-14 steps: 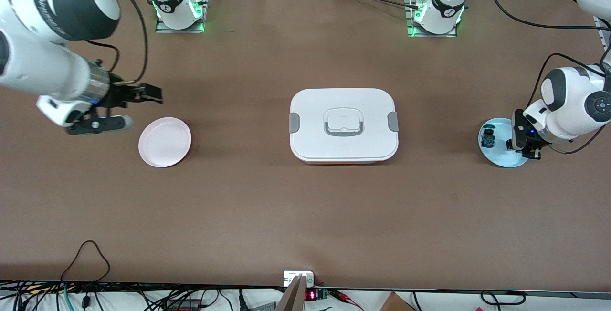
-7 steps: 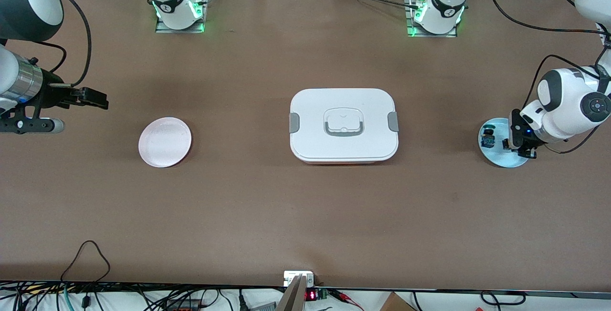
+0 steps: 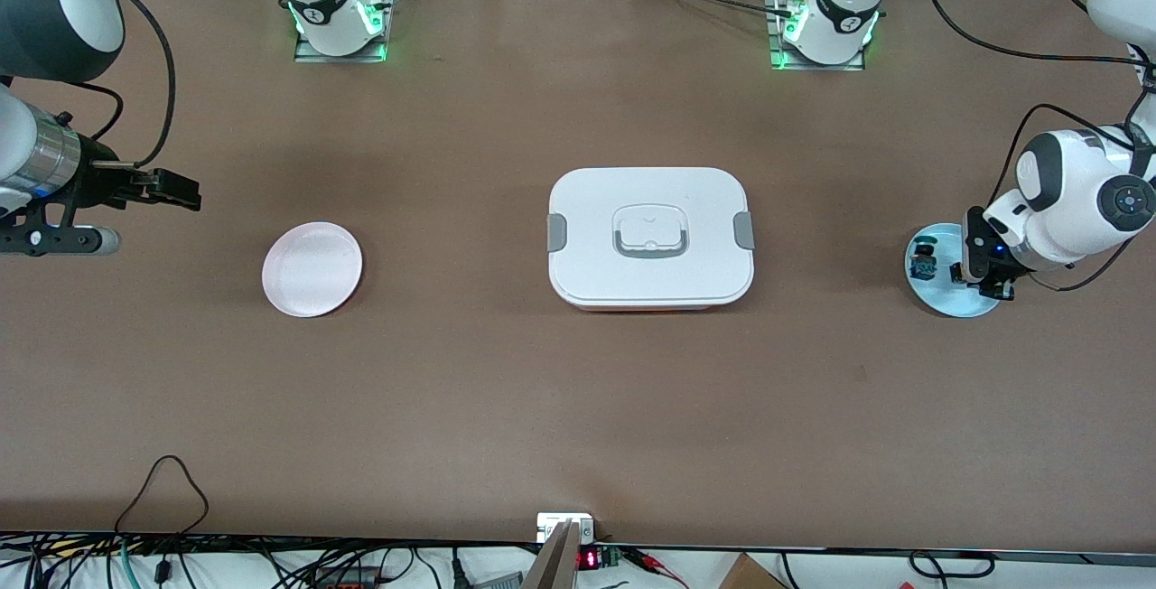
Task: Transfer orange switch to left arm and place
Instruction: 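Lower the switch onto the blue plate and open the left gripper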
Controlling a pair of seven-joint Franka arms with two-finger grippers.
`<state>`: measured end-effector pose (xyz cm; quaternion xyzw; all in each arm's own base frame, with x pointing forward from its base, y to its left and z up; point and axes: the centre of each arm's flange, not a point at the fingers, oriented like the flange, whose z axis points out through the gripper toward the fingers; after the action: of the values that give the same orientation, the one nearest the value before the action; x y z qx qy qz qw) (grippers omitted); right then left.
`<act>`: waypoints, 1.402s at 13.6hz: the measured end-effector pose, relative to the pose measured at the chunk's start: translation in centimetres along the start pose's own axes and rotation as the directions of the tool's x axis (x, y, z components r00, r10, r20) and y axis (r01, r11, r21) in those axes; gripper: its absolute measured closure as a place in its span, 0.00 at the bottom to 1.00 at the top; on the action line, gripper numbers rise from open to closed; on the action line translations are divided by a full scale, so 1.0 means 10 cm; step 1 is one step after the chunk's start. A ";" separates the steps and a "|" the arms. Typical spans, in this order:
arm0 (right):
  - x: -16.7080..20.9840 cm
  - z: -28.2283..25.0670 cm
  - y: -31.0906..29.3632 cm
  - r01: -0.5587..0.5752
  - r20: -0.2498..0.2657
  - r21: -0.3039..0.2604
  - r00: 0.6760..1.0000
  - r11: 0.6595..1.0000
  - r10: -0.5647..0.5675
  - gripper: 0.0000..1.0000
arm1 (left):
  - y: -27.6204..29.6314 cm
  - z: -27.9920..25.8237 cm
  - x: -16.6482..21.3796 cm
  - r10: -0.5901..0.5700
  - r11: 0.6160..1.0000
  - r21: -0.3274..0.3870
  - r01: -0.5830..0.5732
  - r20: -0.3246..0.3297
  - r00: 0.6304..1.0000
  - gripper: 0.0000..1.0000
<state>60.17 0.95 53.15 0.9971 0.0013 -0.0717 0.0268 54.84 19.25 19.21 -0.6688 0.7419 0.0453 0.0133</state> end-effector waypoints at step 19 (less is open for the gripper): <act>-0.23 -0.28 0.06 0.021 -0.115 0.013 0.993 1.000 -0.020 0.00 | -0.24 -0.66 0.14 -0.045 0.981 -0.189 0.039 -0.024 0.999 0.00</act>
<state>58.31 0.53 56.27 0.9996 0.0125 -0.0145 0.0187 57.33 17.05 25.58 -0.6831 0.7201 0.1059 -0.0595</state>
